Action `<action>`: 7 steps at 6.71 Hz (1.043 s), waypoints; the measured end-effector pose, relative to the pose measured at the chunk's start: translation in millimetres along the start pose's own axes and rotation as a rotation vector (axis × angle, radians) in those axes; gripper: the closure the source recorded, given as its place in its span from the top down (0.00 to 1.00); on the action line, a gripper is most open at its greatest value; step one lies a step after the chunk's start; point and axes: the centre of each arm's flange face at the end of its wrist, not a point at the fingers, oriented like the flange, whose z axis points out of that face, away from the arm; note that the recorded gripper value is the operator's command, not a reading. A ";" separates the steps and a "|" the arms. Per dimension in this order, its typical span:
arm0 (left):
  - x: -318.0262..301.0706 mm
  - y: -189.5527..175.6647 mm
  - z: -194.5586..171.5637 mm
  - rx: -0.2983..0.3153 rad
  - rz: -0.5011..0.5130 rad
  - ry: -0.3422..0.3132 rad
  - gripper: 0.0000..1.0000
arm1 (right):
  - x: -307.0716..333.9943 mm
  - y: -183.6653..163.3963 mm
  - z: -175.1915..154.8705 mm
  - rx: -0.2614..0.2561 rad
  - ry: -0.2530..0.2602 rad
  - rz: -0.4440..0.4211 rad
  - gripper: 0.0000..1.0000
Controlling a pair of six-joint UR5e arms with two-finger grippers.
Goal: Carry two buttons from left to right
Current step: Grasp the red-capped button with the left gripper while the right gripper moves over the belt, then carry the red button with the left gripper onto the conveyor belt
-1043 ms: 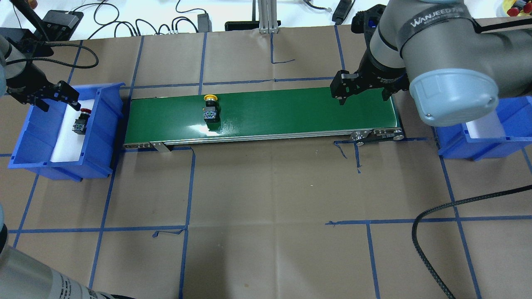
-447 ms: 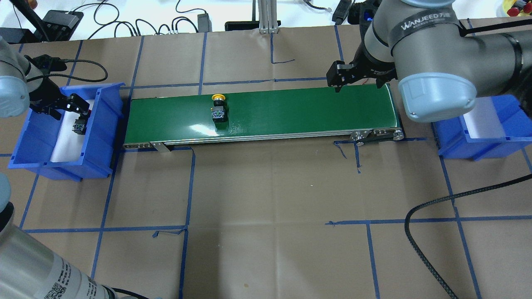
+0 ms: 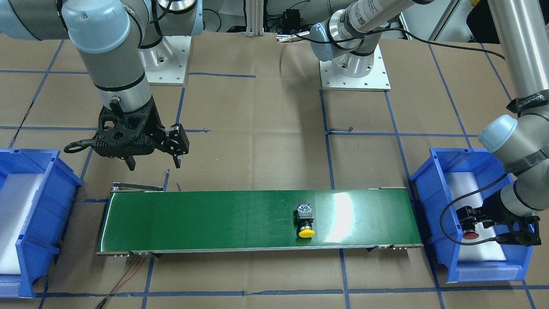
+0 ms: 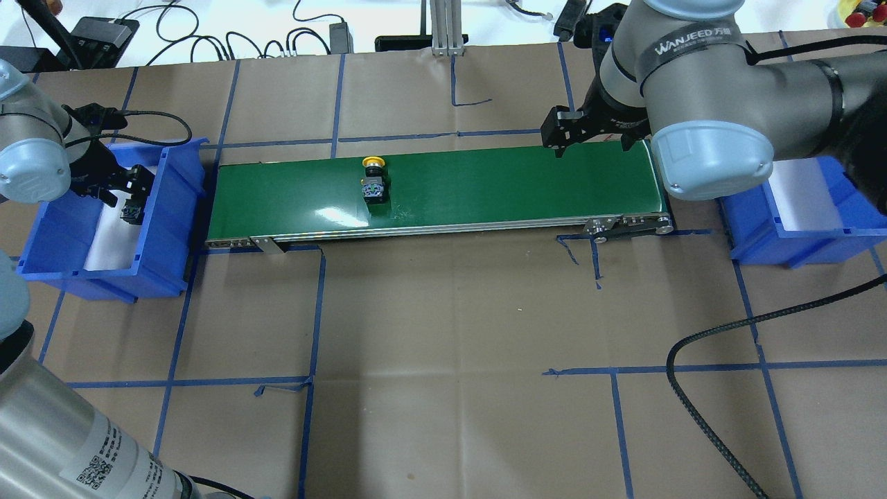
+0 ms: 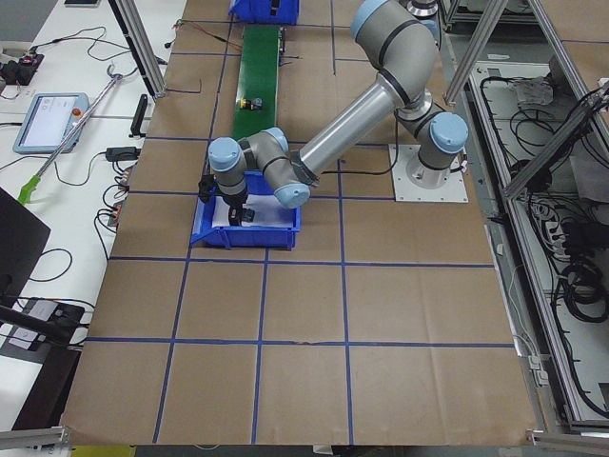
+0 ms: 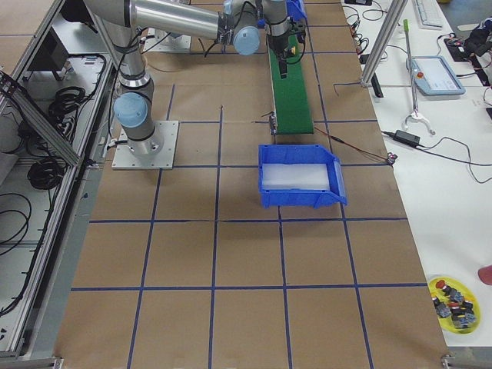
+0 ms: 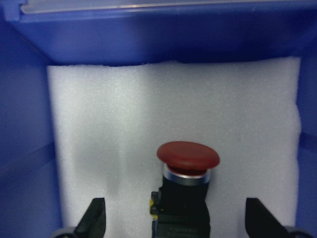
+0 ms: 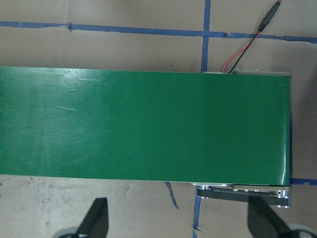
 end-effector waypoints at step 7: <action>-2.9 -5.5 -23.5 0.030 -0.002 -0.016 0.00 | 0.6 -9.5 30.4 -0.032 0.008 -0.006 1.00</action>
